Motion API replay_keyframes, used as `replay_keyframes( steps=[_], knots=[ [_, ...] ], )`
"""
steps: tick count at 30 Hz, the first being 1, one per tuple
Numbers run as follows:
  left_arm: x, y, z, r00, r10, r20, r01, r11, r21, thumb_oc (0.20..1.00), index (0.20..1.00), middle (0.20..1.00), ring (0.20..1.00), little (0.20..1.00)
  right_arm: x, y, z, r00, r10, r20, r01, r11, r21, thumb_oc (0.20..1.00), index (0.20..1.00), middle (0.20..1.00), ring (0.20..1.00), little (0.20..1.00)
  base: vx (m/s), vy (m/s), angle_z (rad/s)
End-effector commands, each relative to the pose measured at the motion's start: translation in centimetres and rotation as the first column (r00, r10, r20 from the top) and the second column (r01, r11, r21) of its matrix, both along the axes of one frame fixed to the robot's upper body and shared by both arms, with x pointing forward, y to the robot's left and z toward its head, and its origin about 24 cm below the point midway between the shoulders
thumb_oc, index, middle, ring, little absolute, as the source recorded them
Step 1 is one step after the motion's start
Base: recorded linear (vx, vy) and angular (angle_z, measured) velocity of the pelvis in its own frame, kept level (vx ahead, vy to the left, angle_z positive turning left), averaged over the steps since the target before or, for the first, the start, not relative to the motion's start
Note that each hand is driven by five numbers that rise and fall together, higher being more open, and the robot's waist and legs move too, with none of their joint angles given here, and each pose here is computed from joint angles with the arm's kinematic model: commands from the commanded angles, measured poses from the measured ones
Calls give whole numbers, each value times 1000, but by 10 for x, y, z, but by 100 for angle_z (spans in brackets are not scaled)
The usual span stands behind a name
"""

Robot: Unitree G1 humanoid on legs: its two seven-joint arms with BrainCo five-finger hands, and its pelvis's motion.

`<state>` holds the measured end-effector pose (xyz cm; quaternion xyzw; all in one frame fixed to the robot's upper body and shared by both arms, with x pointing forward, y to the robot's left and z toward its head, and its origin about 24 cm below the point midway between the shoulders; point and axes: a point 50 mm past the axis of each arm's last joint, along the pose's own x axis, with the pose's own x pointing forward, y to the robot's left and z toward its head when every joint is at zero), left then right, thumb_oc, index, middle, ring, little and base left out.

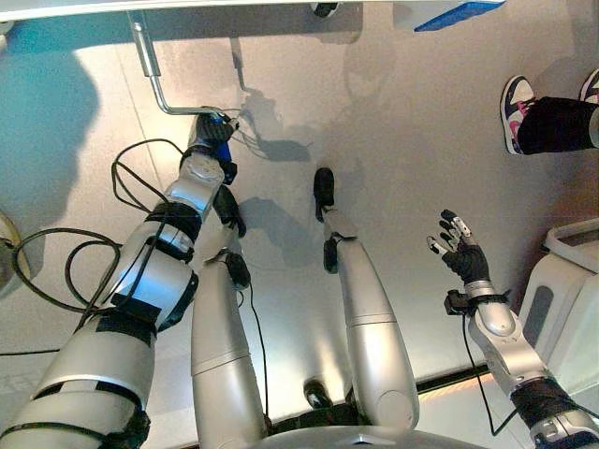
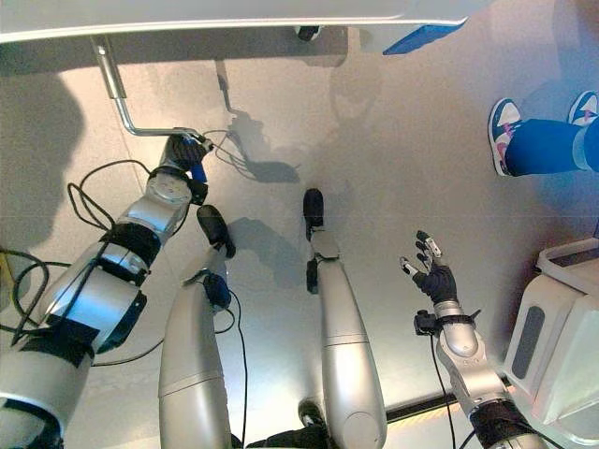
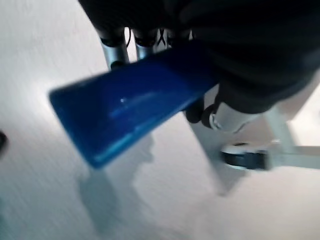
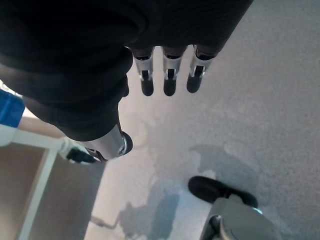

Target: Raise the hospital bed

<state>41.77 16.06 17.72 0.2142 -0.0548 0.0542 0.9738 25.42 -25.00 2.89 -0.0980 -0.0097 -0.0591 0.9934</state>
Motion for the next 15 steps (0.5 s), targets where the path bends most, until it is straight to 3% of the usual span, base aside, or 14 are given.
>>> replay_keyframes(
  steps=[1,6,7,15],
  knots=[
    [-25,-123,33,870,-439,224,474,870,-139,200,200,200,200,200,-4,-22,11,996,-73,48,74,997,-26,1000,1000,1000,1000,1000,-10,-7,4],
    [-44,-136,39,789,-533,306,608,749,-263,200,200,200,200,200,-6,-27,7,993,-115,34,116,993,-32,1000,1000,1000,1000,1000,-3,-18,4],
    [-54,-140,42,746,-575,336,663,689,-291,200,200,200,200,200,-7,-29,5,991,-133,28,134,990,-37,1000,1000,1000,1000,1000,3,-27,4],
    [-87,-136,65,583,-674,454,812,479,-333,200,200,200,200,200,-11,-35,0,984,-178,8,178,982,-59,1000,1000,1000,1000,1000,5,-19,9]
  ],
)
